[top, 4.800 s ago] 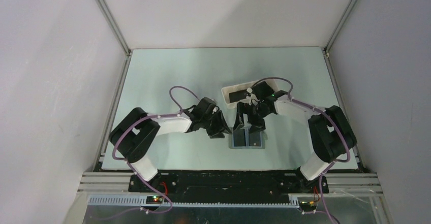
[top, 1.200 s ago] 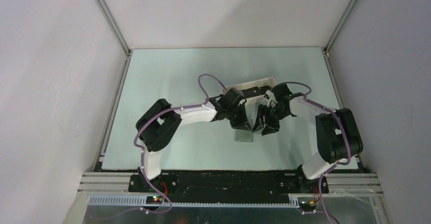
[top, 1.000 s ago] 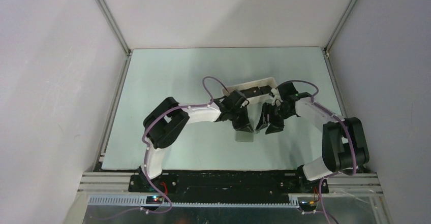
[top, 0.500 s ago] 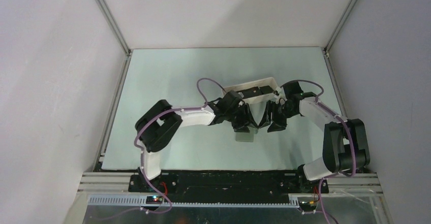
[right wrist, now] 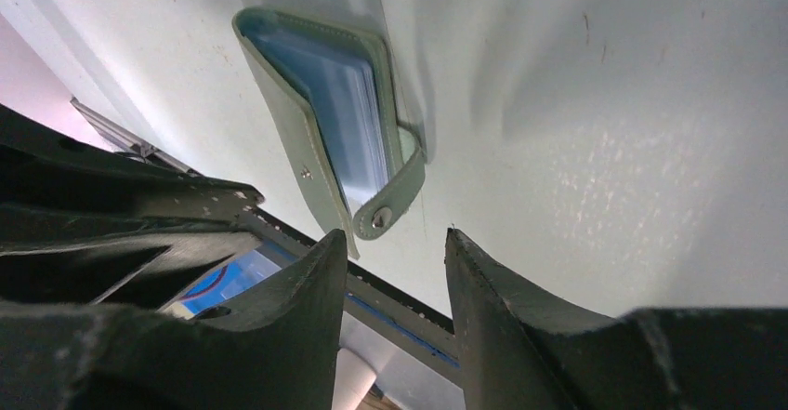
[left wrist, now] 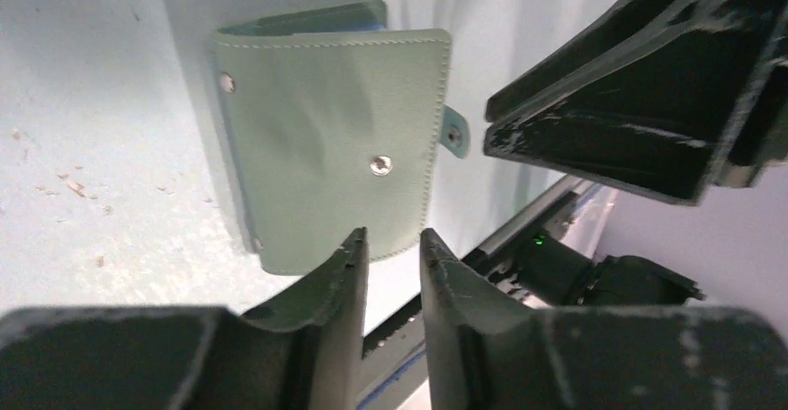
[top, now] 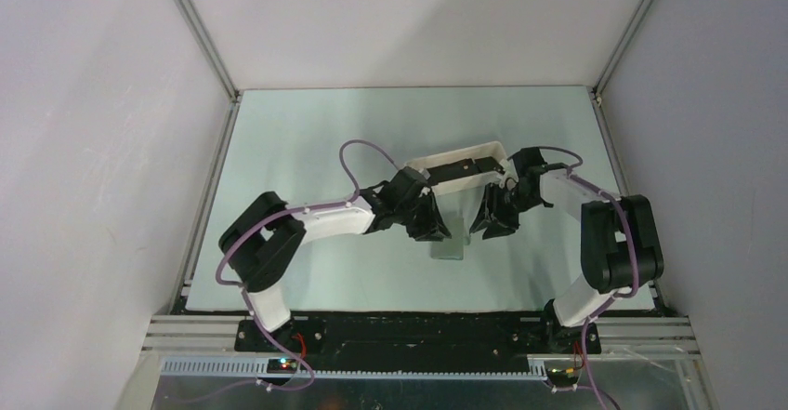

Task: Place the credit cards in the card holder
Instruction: Close the card holder at the center of the board.

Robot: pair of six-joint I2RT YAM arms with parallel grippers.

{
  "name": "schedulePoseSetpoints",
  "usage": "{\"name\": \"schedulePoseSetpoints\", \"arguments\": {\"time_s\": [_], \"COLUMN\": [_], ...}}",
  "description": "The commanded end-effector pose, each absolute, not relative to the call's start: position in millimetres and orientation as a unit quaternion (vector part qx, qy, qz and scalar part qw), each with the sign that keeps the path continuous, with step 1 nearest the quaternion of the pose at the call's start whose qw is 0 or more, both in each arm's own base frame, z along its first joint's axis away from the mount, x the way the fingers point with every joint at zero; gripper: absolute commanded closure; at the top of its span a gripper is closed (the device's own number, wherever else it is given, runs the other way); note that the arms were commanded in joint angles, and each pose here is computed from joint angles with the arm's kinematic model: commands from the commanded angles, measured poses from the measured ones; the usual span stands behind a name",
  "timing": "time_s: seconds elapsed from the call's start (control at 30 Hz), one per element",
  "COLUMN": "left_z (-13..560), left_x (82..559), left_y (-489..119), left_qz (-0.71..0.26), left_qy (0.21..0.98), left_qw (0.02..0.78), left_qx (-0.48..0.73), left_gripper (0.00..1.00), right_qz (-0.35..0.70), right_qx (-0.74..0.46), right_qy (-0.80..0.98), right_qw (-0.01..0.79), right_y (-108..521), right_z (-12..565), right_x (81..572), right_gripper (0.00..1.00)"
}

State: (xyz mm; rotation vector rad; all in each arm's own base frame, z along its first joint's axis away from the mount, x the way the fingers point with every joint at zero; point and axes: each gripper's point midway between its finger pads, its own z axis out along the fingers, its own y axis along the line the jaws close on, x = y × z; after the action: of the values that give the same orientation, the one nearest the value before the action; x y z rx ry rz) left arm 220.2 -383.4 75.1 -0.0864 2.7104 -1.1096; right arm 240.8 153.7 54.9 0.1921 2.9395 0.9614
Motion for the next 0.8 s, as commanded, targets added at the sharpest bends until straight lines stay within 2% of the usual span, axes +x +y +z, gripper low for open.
{"name": "schedulePoseSetpoints", "arguments": {"time_s": [0.0, 0.03, 0.1, 0.23, 0.53, 0.73, 0.77], "left_z": [58, 54, 48, 36, 14, 9, 9], "left_x": [227, 230, 232, 232, 227, 224, 223], "left_y": [-382, -384, -386, -390, -385, -385, -385], "left_qz": [-0.35, -0.346, -0.342, -0.335, -0.315, -0.314, -0.314], "left_qy": [0.93, 0.932, 0.934, 0.938, 0.946, 0.947, 0.947], "left_qw": [0.108, 0.107, 0.103, 0.091, 0.073, 0.064, 0.064], "left_qx": [-0.014, -0.015, -0.014, -0.014, -0.024, -0.021, -0.02], "left_gripper": [0.74, 0.81, 0.89, 0.99, 1.0, 1.0, 1.0], "right_qz": [0.316, 0.317, 0.314, 0.302, 0.218, 0.229, 0.232], "right_qx": [0.04, 0.036, 0.032, 0.02, -0.015, -0.025, -0.025], "right_qy": [0.947, 0.947, 0.948, 0.953, 0.976, 0.973, 0.972], "right_qw": [0.035, 0.033, 0.032, 0.021, 0.024, 0.032, 0.033], "right_y": [162, 165, 169, 175, 172, 183, 185], "right_z": [64, 64, 64, 60, 46, 51, 52], "right_x": [258, 259, 260, 255, 247, 247, 248], "right_gripper": [0.53, 0.54, 0.54, 0.54, 0.6, 0.88, 0.89]}}
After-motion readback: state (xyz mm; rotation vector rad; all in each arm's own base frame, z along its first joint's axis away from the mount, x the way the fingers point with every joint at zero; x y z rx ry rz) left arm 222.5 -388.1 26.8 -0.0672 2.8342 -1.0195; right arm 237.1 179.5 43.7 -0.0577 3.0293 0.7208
